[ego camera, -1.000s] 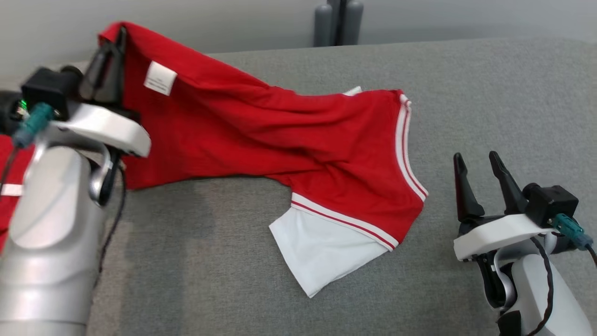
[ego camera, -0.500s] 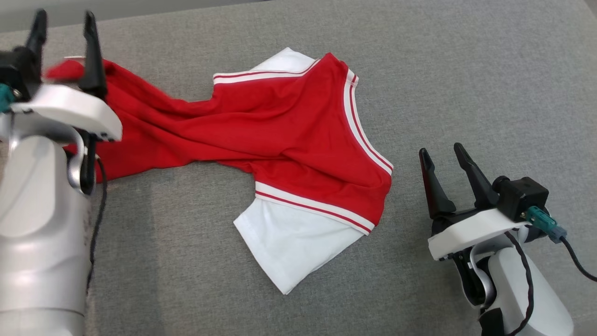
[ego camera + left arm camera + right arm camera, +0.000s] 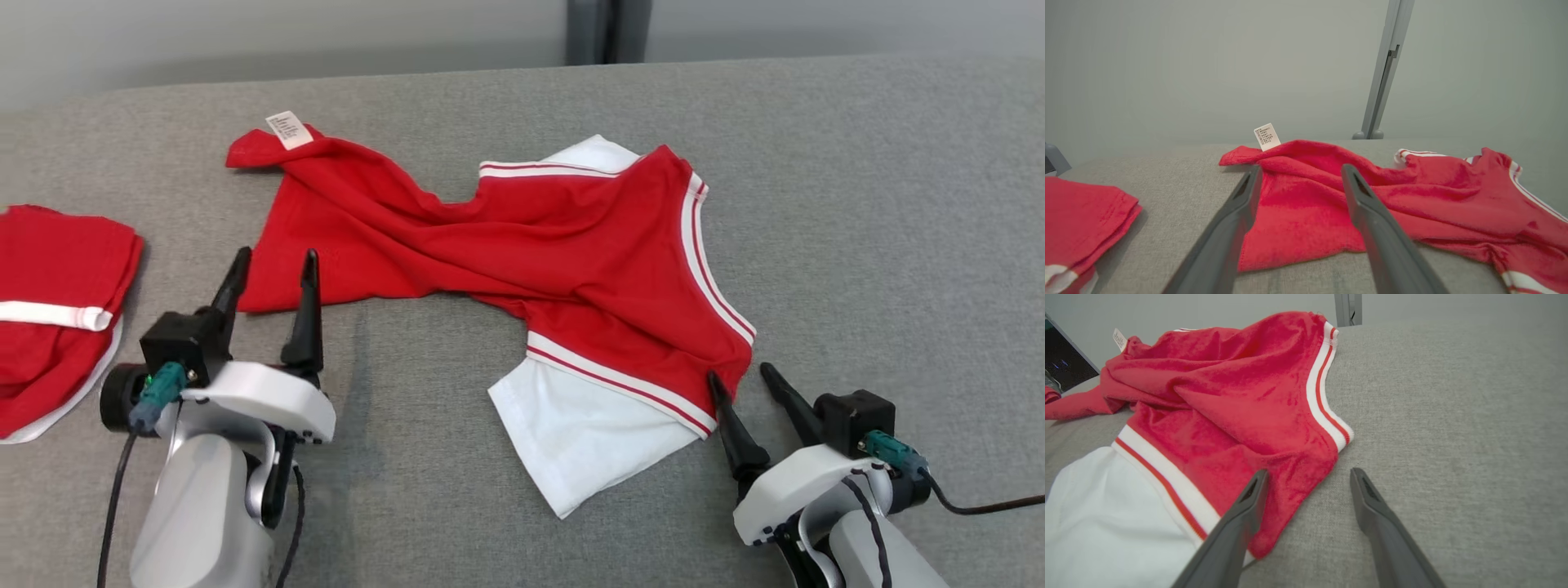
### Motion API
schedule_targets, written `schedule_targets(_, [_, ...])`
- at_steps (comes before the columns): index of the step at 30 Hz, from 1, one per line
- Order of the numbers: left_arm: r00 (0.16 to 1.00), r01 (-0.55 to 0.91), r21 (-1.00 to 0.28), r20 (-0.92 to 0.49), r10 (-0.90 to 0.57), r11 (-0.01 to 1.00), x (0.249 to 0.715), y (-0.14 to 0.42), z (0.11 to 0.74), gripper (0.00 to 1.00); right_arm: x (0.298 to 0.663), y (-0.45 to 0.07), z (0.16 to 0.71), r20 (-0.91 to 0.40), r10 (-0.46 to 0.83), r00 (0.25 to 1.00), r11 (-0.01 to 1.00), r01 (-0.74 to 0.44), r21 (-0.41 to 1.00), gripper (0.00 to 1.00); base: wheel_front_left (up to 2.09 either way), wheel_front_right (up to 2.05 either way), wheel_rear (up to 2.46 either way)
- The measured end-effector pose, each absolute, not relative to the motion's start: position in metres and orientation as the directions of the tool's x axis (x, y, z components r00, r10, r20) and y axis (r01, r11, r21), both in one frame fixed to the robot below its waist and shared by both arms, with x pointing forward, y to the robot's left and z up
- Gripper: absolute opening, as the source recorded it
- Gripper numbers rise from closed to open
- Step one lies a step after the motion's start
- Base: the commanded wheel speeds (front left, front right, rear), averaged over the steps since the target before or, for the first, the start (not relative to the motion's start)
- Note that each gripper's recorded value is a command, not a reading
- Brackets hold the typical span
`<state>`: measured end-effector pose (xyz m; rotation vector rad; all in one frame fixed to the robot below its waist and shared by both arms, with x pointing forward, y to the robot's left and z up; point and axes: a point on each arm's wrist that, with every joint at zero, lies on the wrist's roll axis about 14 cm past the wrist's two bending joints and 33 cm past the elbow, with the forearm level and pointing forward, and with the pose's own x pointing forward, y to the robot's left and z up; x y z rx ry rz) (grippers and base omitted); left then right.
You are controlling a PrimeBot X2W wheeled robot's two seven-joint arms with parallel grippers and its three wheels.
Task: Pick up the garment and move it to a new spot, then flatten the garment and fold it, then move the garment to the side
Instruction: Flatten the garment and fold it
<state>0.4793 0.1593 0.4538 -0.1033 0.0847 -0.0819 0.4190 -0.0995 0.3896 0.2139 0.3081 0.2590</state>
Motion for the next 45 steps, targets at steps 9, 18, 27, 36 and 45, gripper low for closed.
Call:
schedule_targets(9, [0.996,-0.002,-0.181,-0.086,-0.014,0.983,0.423,0.177,0.453,1.00,0.415,-0.077,0.383,-0.303,0.338,0.891,0.931,-0.270,0.245,0.00,0.00,0.00,0.00])
schedule_targets(18, [0.990,-0.014,-0.187,-0.140,-0.012,0.982,0.381,0.172,0.437,1.00,0.432,-0.116,0.408,-0.241,0.231,0.942,0.966,-0.194,0.168,0.00,0.00,0.00,0.00])
schedule_targets(27, [0.978,0.045,-0.196,-0.191,-0.083,0.980,0.362,0.150,0.422,1.00,0.447,-0.211,0.421,-0.225,0.037,0.974,0.999,-0.038,0.000,0.00,0.00,0.00,0.00])
schedule_targets(36, [0.960,0.122,-0.234,-0.220,-0.175,0.964,0.370,0.119,0.411,1.00,0.457,-0.231,0.435,-0.169,-0.045,0.985,0.999,0.048,0.017,1.00,0.00,0.00,0.00])
schedule_targets(45, [0.929,0.208,-0.290,-0.240,-0.282,0.934,0.408,0.081,0.398,1.00,0.455,-0.211,0.431,-0.147,-0.023,0.989,0.996,0.035,0.083,1.00,0.00,0.00,0.00])
